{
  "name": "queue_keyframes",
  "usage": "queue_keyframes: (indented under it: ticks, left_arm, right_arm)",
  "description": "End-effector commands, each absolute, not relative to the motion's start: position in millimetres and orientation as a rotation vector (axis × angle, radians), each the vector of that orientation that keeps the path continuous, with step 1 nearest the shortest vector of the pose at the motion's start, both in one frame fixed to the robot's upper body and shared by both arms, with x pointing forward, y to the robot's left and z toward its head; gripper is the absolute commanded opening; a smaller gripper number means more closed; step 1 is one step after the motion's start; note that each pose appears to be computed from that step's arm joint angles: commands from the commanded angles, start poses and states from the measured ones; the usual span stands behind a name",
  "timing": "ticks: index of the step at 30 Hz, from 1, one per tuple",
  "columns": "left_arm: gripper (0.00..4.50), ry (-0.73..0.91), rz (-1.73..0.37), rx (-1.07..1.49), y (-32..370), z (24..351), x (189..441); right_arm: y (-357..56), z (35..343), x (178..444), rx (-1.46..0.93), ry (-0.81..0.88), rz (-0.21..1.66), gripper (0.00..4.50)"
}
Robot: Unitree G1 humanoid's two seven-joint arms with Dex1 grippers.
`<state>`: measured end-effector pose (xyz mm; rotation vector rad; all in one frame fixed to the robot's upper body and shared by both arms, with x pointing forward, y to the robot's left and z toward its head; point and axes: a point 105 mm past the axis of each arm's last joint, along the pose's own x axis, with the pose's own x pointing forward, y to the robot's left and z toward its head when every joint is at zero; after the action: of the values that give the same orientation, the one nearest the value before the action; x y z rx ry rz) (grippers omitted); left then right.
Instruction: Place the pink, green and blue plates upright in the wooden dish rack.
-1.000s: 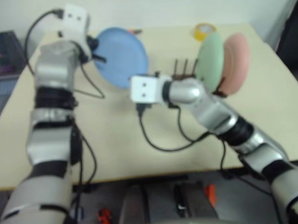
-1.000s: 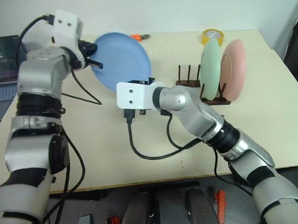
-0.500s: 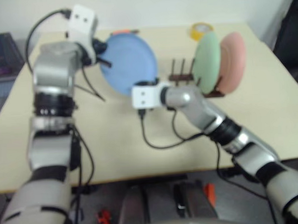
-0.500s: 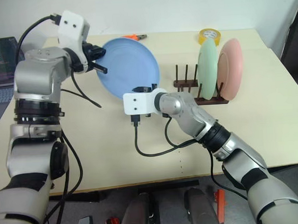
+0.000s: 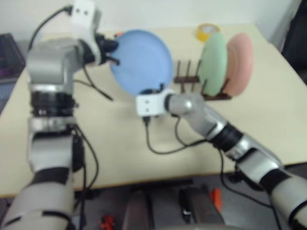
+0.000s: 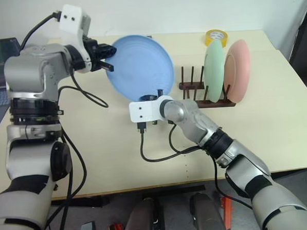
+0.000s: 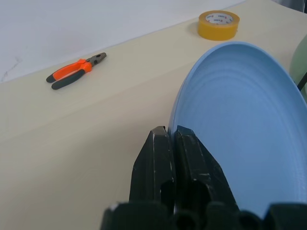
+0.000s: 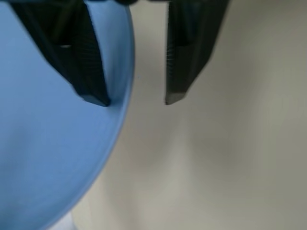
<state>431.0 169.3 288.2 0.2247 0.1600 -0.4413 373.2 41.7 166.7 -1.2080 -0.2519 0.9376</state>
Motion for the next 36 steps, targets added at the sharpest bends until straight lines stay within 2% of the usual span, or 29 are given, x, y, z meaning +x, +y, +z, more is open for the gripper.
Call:
queue_keyframes:
  ticks: [1, 3, 11, 14, 17, 18, 19, 20, 22, 25, 30, 33, 36]
  left_arm:
    - [0.0, 0.078, -0.462, 0.241, 165.4, 316.4, 424.8]
    - [0.0, 0.08, -0.458, 0.241, 166.6, 315.8, 425.4]
    - [0.0, 0.114, -0.456, 0.267, 168.1, 306.9, 426.8]
    - [0.74, 0.118, -0.444, 0.271, 171.4, 305.4, 428.1]
    - [1.78, 0.117, -0.437, 0.282, 175.9, 306.3, 428.4]
    - [1.94, 0.1, -0.414, 0.289, 184.3, 312.3, 428.4]
    - [2.29, 0.088, -0.397, 0.294, 190.4, 316.7, 428.3]
    - [2.32, 0.072, -0.394, 0.288, 196.0, 321.9, 426.9]
    - [2.98, 0.041, -0.393, 0.28, 208.1, 331.5, 423.2]
    - [2.98, -0.047, -0.413, 0.28, 226.8, 354.0, 412.0]
    - [2.98, -0.279, -0.688, 0.281, 238.3, 388.5, 362.2]
    - [2.98, -0.292, -0.81, 0.216, 246.8, 378.2, 344.8]
    - [2.98, -0.232, -0.914, 0.216, 242.0, 352.1, 336.2]
  right_arm:
    - [40.3, 182.0, 376.0, -1.209, -0.303, 0.9, 0.66]
    - [38.4, 183.0, 377.6, -1.21, -0.303, 0.889, 0.02]
    - [33.0, 191.6, 384.6, -1.209, -0.326, 0.841, 0.02]
    - [33.5, 195.2, 384.9, -1.203, -0.341, 0.832, 0.0]
    - [35.0, 199.3, 384.3, -1.179, -0.362, 0.828, 0.0]
    - [37.1, 202.8, 383.0, -1.148, -0.378, 0.828, 0.0]
    - [38.4, 205.3, 382.2, -1.127, -0.389, 0.829, 0.0]
    - [39.4, 207.8, 381.5, -1.11, -0.401, 0.827, 0.0]
    - [39.9, 211.3, 381.1, -1.092, -0.419, 0.82, 0.0]
    - [40.7, 219.0, 379.0, -1.049, -0.448, 0.819, 0.0]
    - [42.5, 247.6, 369.2, -0.905, -0.508, 0.859, 0.0]
    - [33.4, 273.8, 366.8, -0.768, -0.524, 0.87, 0.0]
    - [17.3, 301.8, 369.0, -0.536, -0.504, 0.875, 0.0]
